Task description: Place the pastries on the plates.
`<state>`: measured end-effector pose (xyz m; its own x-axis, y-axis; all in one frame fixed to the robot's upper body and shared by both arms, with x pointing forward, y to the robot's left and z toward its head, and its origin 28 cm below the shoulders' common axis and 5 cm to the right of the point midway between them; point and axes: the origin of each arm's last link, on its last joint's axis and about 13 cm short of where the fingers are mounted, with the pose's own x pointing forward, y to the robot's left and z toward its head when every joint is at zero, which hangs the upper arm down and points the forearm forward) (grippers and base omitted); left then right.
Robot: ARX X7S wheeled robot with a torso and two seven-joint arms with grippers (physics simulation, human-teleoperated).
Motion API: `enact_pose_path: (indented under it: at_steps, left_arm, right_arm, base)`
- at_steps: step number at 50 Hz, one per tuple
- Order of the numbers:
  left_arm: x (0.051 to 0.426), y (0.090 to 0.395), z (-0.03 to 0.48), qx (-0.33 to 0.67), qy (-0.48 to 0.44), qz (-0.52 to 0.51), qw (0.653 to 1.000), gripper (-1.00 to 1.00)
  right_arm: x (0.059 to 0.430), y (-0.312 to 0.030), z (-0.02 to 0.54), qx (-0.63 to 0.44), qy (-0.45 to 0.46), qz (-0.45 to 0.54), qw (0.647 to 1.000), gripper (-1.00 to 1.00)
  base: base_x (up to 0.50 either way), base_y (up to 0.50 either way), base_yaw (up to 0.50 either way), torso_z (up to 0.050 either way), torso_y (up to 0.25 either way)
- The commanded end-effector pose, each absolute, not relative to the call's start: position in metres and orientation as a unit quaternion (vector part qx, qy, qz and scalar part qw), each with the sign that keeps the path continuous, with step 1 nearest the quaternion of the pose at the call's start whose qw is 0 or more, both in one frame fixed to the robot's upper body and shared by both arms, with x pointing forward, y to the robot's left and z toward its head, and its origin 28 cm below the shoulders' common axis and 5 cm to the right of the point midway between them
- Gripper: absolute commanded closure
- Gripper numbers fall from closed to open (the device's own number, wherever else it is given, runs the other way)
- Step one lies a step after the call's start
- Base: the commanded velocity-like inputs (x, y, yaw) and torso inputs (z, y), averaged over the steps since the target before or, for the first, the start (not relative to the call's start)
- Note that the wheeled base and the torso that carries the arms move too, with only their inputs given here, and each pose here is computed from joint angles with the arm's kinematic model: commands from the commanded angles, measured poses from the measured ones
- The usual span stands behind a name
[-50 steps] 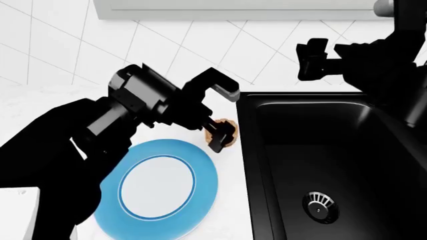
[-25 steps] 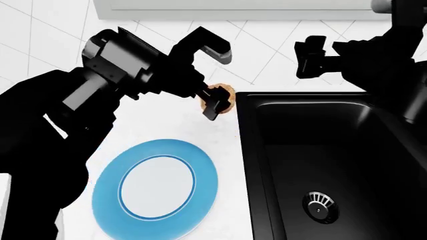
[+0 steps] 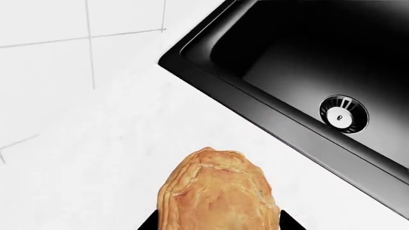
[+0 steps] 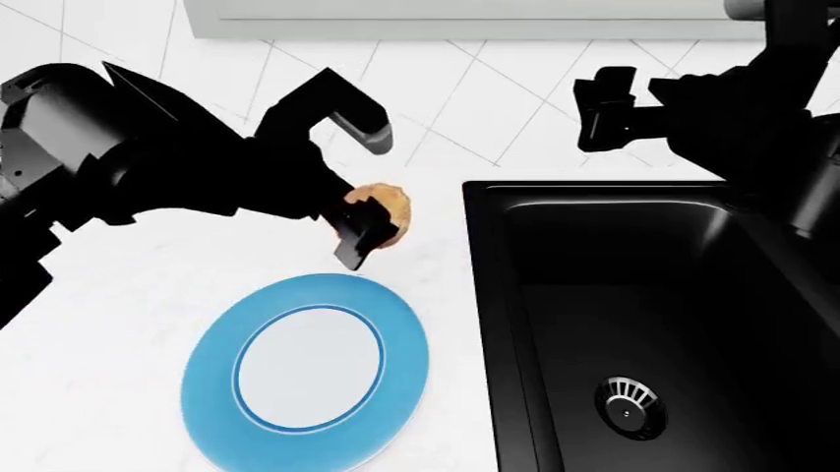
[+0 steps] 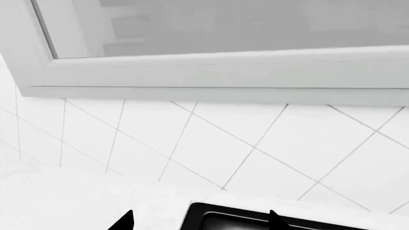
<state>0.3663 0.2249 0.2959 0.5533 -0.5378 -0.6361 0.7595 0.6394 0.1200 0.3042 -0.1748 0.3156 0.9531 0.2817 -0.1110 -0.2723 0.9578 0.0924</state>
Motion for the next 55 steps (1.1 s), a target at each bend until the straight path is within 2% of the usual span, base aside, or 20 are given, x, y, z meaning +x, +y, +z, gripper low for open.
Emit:
enact_pose_path:
  at_steps: [1, 15, 42, 55]
  left_arm:
    - [0.341, 0.242, 0.292, 0.203, 0.296, -0.367, 0.858, 1.00]
    - [0.304, 0.262, 0.265, 0.196, 0.353, -0.358, 0.842, 1.00]
    - [0.302, 0.261, 0.261, 0.192, 0.361, -0.363, 0.837, 1.00]
    - [0.296, 0.260, 0.258, 0.212, 0.370, -0.379, 0.822, 1.00]
  right_arm:
    - [0.305, -0.173, 0.315, 0.037, 0.061, 0.141, 0.987, -1.00]
    - [0.306, -0.169, 0.315, 0.033, 0.065, 0.149, 0.986, -1.00]
    - [0.310, -0.166, 0.315, 0.038, 0.066, 0.157, 0.985, -1.00]
    - [0.309, -0.167, 0.313, 0.043, 0.065, 0.156, 0.985, -1.00]
  base:
    - [0.00, 0.00, 0.00, 0.000, 0.000]
    - [0.00, 0.00, 0.00, 0.000, 0.000]
    - [0.00, 0.00, 0.00, 0.000, 0.000]
    - [0.00, 0.00, 0.00, 0.000, 0.001]
